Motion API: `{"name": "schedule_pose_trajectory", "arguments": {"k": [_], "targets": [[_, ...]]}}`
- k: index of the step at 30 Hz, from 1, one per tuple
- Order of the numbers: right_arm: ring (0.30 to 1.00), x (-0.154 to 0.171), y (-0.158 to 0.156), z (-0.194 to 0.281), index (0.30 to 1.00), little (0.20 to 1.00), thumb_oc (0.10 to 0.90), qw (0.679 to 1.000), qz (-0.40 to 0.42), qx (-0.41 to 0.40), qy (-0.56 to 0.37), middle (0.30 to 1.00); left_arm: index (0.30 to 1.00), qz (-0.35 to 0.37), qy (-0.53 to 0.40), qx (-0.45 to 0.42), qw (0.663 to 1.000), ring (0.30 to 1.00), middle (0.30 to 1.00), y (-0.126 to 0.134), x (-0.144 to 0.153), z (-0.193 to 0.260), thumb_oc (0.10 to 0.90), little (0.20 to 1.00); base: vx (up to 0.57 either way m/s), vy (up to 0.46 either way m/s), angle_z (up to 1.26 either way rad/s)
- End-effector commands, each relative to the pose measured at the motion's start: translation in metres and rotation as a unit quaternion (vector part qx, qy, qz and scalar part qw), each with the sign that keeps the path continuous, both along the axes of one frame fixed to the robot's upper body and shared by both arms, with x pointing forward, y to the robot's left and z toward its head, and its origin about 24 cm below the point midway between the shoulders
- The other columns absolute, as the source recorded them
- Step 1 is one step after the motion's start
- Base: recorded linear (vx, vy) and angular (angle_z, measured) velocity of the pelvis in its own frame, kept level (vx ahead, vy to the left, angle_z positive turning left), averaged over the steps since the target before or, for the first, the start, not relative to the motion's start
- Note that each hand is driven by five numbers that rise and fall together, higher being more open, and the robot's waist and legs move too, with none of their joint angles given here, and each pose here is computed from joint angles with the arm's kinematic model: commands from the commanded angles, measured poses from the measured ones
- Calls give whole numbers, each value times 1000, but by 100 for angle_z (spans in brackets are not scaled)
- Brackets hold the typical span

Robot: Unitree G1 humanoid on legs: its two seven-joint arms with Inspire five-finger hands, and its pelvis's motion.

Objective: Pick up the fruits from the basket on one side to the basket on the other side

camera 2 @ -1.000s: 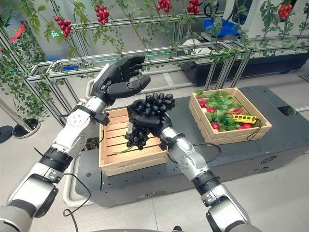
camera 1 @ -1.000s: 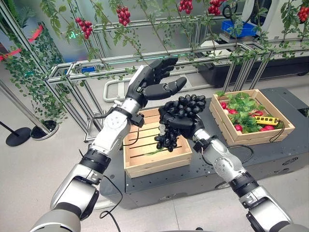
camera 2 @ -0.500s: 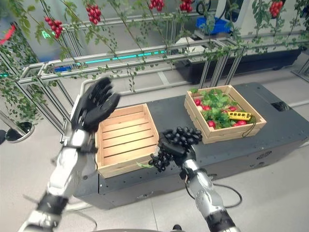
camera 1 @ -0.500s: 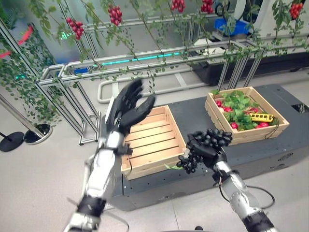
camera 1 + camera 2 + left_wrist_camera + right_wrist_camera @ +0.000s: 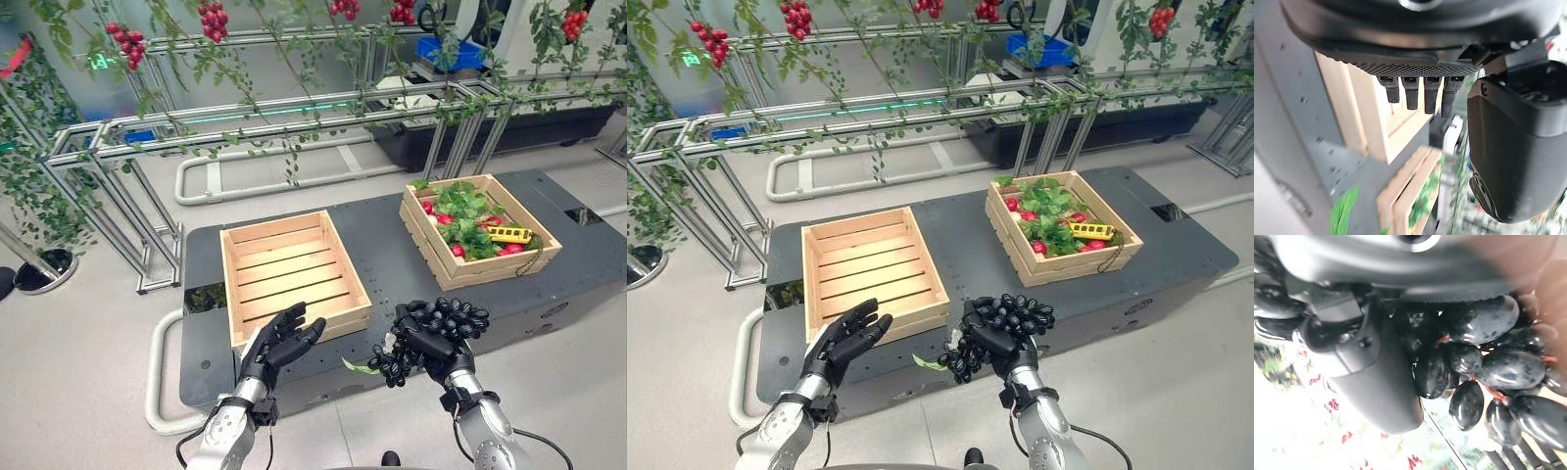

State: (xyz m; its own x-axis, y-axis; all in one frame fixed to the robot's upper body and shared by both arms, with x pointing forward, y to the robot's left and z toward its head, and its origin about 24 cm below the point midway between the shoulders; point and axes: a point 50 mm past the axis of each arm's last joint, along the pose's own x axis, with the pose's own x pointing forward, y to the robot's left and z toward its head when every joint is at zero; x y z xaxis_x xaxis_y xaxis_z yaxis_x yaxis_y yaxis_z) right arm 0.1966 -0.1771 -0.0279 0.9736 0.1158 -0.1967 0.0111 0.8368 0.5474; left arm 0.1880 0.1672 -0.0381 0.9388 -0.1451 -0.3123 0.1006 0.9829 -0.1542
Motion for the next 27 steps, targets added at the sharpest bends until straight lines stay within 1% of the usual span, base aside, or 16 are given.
{"name": "schedule_pose_trajectory", "arguments": {"k": [1,3,6,8,9,10,11,12,13,15,17,18,19,20,23,27], "targets": [[300,35,3,64,300,300,400,983,-24,27,-182,300,900,12,-117,27,993,900,900,6,54,46,800,900,-59,-18,-26],[300,36,4,63,300,300,400,984,-13,17,-178,300,900,14,-108,26,994,900,900,5,57,44,800,900,-36,44,-16],[300,49,15,65,300,300,400,983,55,-21,-173,300,900,74,-101,13,992,900,900,6,57,42,800,900,-97,160,-43],[300,57,24,69,300,300,400,981,75,-31,-177,300,900,102,-101,7,990,900,900,9,50,43,800,900,-148,245,-158],[300,58,24,70,300,300,400,981,73,-34,-179,300,900,102,-99,6,990,900,900,10,48,43,800,900,-185,263,-198],[300,60,21,67,300,300,400,982,53,-37,-177,300,900,92,-89,5,992,900,900,11,48,39,800,900,-186,257,-193],[300,61,18,64,300,300,400,985,28,-27,-166,300,900,82,-82,10,993,900,900,9,49,35,800,900,-171,225,-136],[300,61,17,64,300,300,400,986,24,-23,-164,300,900,78,-80,12,994,900,900,8,49,34,800,900,-193,230,-116],[300,62,15,62,300,300,400,987,1,-6,-160,300,900,70,-78,30,994,900,900,8,50,32,800,900,-183,225,-49],[300,60,14,60,300,300,400,988,-8,-5,-156,300,900,73,-74,46,993,900,900,12,49,30,800,900,-162,211,-9],[300,54,13,53,300,300,400,990,-26,-8,-136,300,900,114,-59,54,990,900,900,29,45,23,800,900,-165,222,-14],[300,54,13,53,300,300,400,990,-26,-8,-136,300,900,114,-59,54,990,900,900,29,45,23,800,900,-173,249,-8],[300,50,10,48,300,300,400,991,-32,-7,-127,300,900,135,-58,62,987,900,900,40,44,21,800,900,-146,230,-7],[300,49,9,47,300,300,400,991,-37,-8,-126,300,900,141,-61,63,986,900,900,43,44,22,800,900,-188,296,-9],[300,46,3,45,300,300,400,991,-59,-13,-123,300,900,137,-82,70,985,900,900,43,48,29,800,900,-117,191,-20],[300,41,-1,39,300,300,400,992,-76,-2,-105,300,900,128,-86,78,985,900,900,43,50,33,800,900,-97,175,-19]]}}
